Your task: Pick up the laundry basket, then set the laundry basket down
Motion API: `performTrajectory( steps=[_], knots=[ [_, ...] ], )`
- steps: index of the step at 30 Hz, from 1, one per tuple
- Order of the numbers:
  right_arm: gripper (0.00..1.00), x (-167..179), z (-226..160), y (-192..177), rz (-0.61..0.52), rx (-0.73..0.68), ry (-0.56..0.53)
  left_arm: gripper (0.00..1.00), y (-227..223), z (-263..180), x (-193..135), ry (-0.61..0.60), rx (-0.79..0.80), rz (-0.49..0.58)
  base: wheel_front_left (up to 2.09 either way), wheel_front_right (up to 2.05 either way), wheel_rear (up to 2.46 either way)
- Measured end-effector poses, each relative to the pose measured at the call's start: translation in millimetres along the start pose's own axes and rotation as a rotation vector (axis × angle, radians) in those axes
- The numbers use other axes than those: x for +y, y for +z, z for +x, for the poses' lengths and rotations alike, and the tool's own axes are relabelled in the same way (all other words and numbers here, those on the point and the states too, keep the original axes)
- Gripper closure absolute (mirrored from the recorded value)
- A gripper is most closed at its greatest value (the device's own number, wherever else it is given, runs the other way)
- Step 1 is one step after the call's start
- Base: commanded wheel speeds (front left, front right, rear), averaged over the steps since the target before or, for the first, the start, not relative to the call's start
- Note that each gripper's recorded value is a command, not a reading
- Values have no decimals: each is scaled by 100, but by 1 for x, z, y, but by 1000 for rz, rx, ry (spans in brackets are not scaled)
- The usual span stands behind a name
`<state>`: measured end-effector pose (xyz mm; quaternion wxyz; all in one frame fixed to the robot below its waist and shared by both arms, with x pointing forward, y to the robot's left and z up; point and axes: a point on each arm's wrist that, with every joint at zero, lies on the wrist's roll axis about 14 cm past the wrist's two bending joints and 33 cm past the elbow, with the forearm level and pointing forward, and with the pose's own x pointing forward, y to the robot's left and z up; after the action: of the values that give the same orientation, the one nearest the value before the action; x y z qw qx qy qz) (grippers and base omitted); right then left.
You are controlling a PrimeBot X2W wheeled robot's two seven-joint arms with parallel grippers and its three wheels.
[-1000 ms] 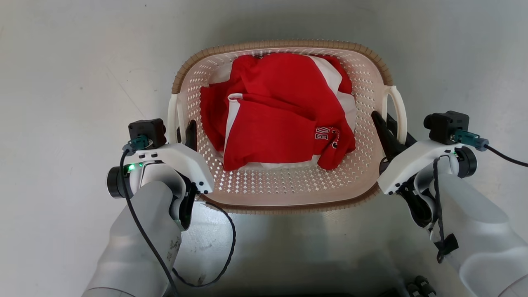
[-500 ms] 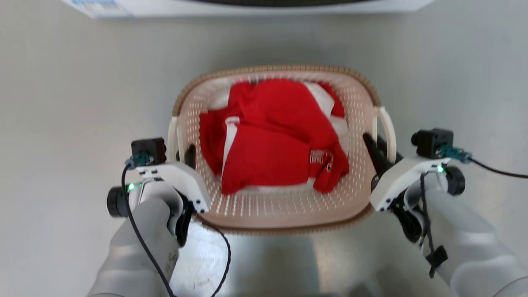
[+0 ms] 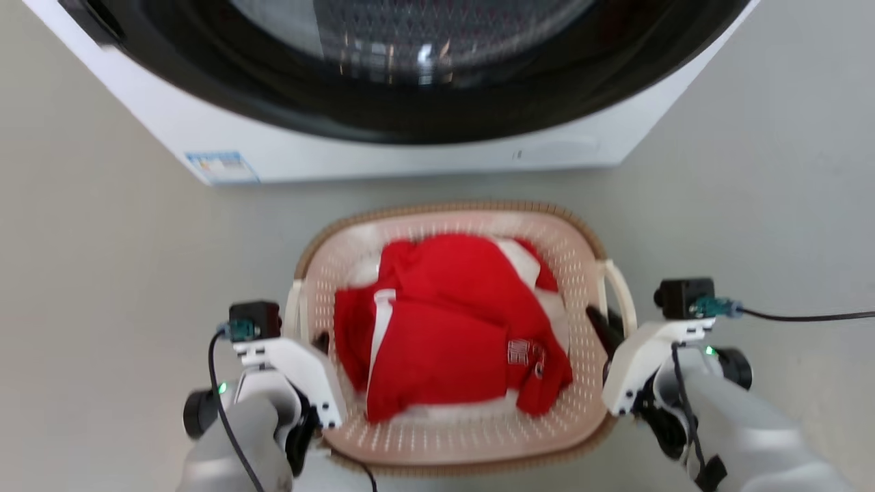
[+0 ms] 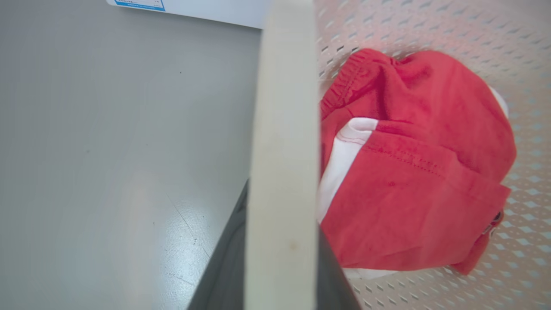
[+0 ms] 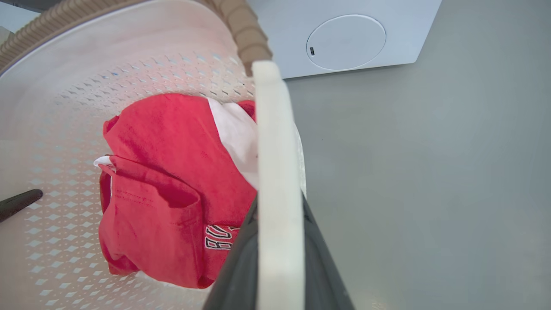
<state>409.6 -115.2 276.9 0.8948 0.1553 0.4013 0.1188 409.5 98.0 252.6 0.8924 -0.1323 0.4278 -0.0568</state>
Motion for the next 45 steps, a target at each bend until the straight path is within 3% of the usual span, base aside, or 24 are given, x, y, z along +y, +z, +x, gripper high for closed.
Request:
performTrajectory(
  steps=[25,45],
  knots=[
    [100,40,-78,-9,-112,76,26,100,-13,-87,-13,-34,44,24,0,0,0],
    [100,43,-85,-19,-119,123,27,100,-20,-93,-13,-37,91,31,0,0,0]
  ],
)
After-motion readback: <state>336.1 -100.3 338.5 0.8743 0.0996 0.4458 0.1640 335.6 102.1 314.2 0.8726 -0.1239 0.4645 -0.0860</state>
